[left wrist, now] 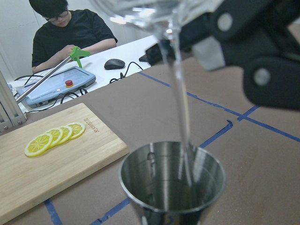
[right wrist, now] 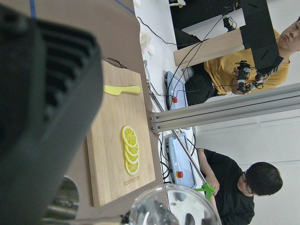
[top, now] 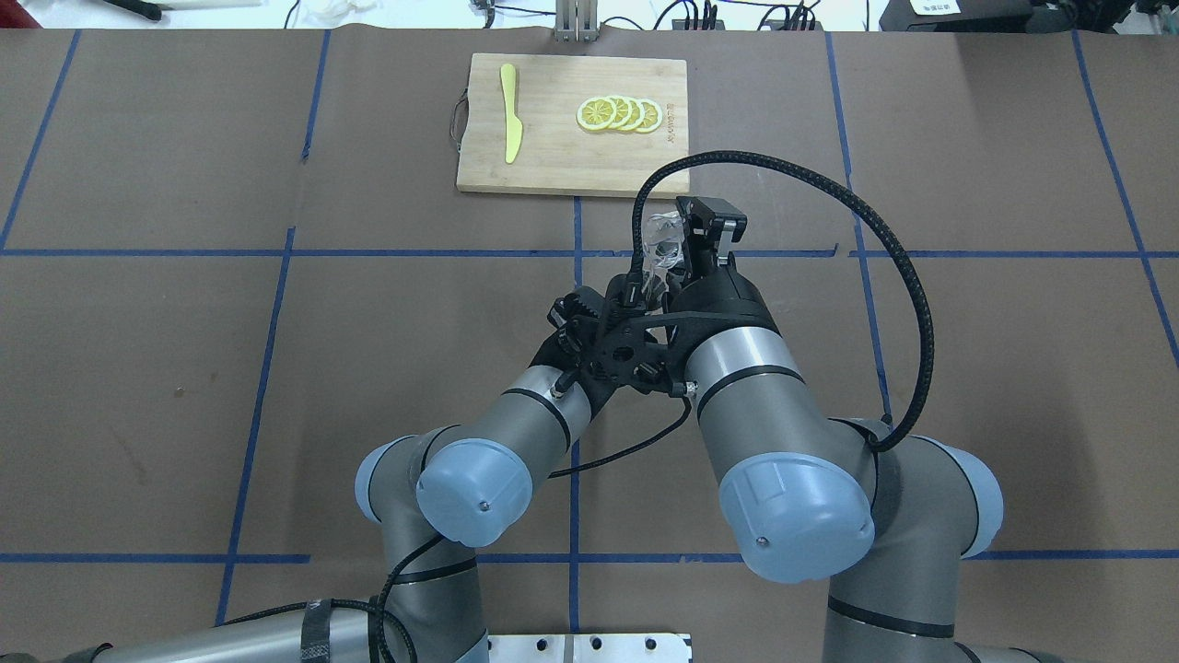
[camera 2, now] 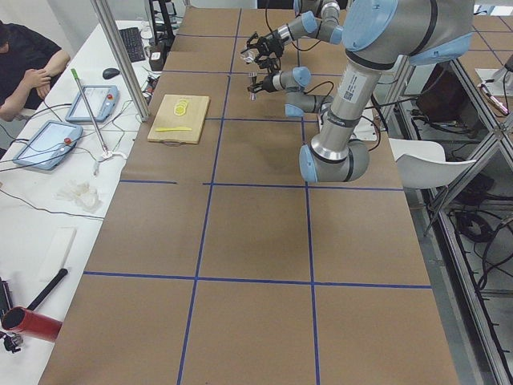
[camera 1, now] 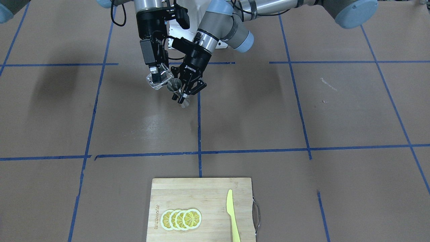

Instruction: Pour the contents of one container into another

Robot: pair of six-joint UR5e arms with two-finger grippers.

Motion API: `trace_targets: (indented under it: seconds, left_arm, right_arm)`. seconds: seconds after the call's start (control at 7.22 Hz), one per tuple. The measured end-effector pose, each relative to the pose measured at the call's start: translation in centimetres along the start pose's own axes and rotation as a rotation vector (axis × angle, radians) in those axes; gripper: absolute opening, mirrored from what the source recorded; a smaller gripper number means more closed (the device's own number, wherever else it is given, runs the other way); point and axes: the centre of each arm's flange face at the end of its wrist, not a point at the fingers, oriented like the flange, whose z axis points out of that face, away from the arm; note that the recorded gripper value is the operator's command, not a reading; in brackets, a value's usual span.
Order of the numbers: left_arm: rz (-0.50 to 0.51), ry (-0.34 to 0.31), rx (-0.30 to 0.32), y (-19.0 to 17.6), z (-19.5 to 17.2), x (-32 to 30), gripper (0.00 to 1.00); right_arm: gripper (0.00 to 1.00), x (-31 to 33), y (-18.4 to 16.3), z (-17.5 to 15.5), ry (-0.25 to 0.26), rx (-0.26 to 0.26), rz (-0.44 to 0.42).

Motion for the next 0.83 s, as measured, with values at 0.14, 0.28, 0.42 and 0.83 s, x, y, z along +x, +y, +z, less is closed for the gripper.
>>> trace_targets:
  seconds: [0.14, 0.28, 0.42, 0.83]
  left_arm:
    - [0.000, 0.000, 0.000, -0.01, 0.00, 0.00, 0.00]
    - [0.000, 0.000, 0.000, -0.01, 0.00, 0.00, 0.00]
    - [0.000, 0.002, -0.001, 0.00, 0.00, 0.02, 0.00]
    - [0.002, 0.009, -0.005, 0.04, 0.00, 0.09, 0.00]
  right_arm:
    - [0.00, -0.03, -0.04, 0.01, 0.005, -0.004, -0.006]
    - [0.00, 0.04, -0.10, 0.03, 0.016, -0.008, -0.014]
    - [0.00, 0.13, -0.14, 0.07, 0.030, -0.013, -0.027]
    - [0.00, -0.07, -0.36, 0.57, 0.072, -0.032, -0.057]
